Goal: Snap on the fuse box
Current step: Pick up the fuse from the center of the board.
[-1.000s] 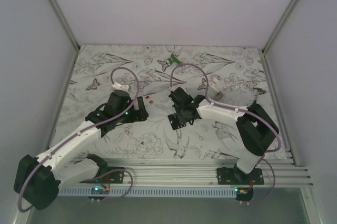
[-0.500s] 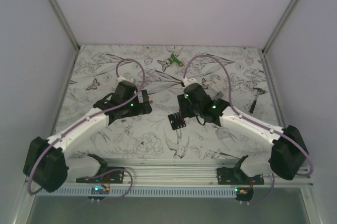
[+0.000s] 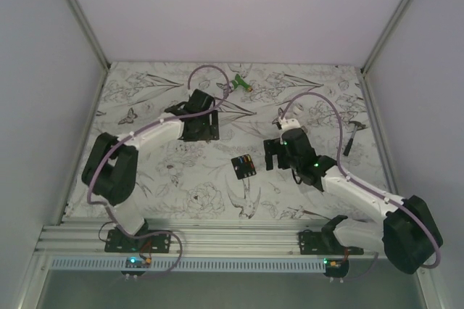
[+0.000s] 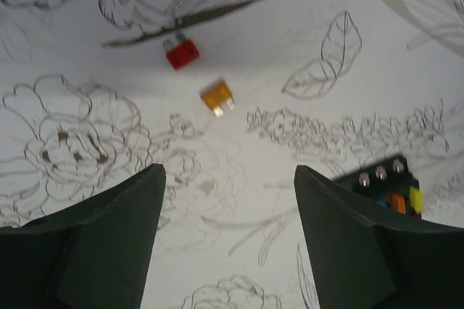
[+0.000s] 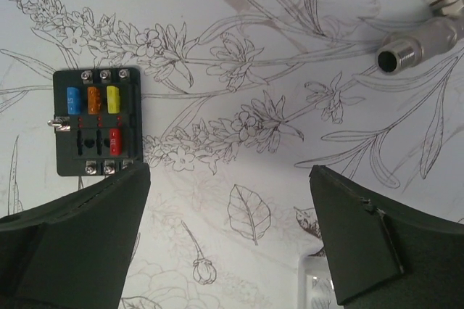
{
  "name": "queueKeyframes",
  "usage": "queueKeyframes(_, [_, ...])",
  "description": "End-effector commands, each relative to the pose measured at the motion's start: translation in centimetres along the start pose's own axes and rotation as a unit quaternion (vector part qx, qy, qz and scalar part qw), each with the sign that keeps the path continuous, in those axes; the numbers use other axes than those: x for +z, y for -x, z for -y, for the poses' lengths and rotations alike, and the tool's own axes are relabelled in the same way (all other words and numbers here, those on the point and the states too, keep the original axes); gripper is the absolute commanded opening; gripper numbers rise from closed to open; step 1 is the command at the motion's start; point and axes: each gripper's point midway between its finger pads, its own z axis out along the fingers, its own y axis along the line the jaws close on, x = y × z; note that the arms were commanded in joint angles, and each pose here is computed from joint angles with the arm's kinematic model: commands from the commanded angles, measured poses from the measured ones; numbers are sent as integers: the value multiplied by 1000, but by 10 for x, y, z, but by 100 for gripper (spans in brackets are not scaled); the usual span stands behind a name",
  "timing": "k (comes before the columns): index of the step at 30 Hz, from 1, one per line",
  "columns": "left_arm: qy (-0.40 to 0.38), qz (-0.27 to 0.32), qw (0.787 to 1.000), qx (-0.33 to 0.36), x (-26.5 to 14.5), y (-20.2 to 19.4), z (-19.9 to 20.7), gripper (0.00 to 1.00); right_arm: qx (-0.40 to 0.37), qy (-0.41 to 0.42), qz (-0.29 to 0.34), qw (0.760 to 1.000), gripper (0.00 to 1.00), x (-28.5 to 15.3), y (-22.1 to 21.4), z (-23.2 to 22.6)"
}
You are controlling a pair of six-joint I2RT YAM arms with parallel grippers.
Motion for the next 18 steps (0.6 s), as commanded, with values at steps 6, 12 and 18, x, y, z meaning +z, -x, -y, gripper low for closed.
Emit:
queueKeyframes(6, [103, -24, 994, -24, 36, 12, -14, 61, 1, -6, 78, 997, 100, 6, 24, 11])
queueKeyframes(12, [148, -12, 987, -58, 52, 13, -17, 57, 2, -4, 73, 997, 100, 11, 17, 13])
queueKeyframes(18, [164, -12, 984, -72, 60, 10, -20, 51, 2, 0, 67, 998, 99, 14, 13, 12])
